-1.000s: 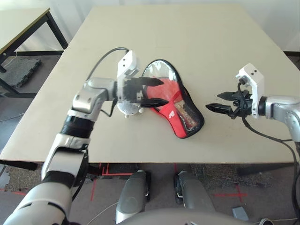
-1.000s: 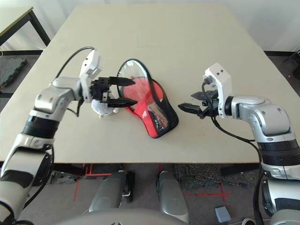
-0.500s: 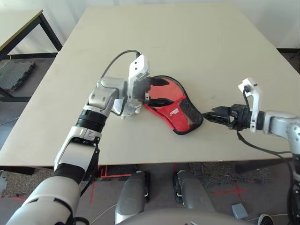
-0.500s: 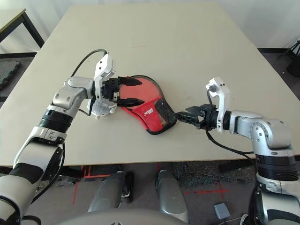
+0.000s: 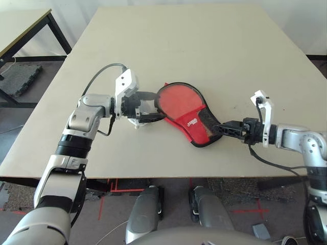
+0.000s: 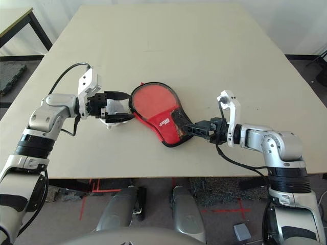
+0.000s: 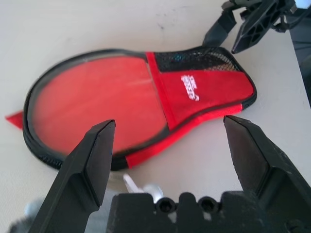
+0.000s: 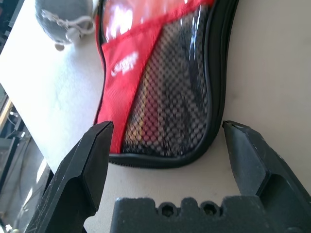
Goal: Store the ping-pong paddle in its case and zip it.
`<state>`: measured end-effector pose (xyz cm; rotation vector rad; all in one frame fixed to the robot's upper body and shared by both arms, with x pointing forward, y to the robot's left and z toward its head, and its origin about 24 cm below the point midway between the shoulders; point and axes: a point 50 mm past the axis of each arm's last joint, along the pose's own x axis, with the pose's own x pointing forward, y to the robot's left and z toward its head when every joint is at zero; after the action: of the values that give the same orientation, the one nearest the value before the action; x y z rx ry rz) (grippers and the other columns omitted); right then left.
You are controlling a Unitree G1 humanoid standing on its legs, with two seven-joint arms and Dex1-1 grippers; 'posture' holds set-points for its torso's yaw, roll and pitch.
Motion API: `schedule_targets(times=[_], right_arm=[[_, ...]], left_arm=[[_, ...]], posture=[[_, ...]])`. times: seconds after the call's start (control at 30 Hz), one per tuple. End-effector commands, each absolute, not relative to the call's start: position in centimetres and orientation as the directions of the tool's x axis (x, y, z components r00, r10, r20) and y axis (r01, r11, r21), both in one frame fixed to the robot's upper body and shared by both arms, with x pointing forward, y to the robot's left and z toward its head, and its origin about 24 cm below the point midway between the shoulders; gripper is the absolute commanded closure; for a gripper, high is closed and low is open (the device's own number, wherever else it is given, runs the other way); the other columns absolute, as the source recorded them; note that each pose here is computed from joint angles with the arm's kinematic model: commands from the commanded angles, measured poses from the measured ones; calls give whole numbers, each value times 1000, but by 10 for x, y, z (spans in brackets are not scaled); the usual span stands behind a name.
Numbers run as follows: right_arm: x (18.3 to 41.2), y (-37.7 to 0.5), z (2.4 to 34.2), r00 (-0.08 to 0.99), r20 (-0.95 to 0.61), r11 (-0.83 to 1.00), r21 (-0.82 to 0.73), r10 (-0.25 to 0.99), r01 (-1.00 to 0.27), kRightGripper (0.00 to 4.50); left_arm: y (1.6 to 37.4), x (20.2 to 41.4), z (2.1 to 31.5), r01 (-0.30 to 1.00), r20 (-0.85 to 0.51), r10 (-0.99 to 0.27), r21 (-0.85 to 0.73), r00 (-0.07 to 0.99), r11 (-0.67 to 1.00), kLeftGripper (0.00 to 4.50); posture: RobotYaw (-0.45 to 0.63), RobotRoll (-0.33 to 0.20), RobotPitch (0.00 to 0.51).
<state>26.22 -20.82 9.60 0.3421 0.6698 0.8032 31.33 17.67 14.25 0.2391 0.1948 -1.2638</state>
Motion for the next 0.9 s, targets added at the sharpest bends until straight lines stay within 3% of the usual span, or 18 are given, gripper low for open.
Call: schedule_targets(times=[0.03,0.6,0.73,0.9], right_arm=[[259,-203,90,488,-432,652,529,758,-543,21],[261,-185,88,463,-401,611,564,790,-555,21],[261,-183,88,461,-399,608,570,793,-552,923],[262,-182,85,455,-409,611,575,791,-544,2863]], left_arm=[[177,311,145,956,-267,-918,74,294,285,0],[173,311,147,957,-261,-921,70,289,280,0],[172,311,148,957,-261,-921,71,289,280,0],[172,311,148,957,-262,-920,72,291,282,0]], posture=[[70,0,119],[71,0,120],[72,0,122],[75,0,123]])
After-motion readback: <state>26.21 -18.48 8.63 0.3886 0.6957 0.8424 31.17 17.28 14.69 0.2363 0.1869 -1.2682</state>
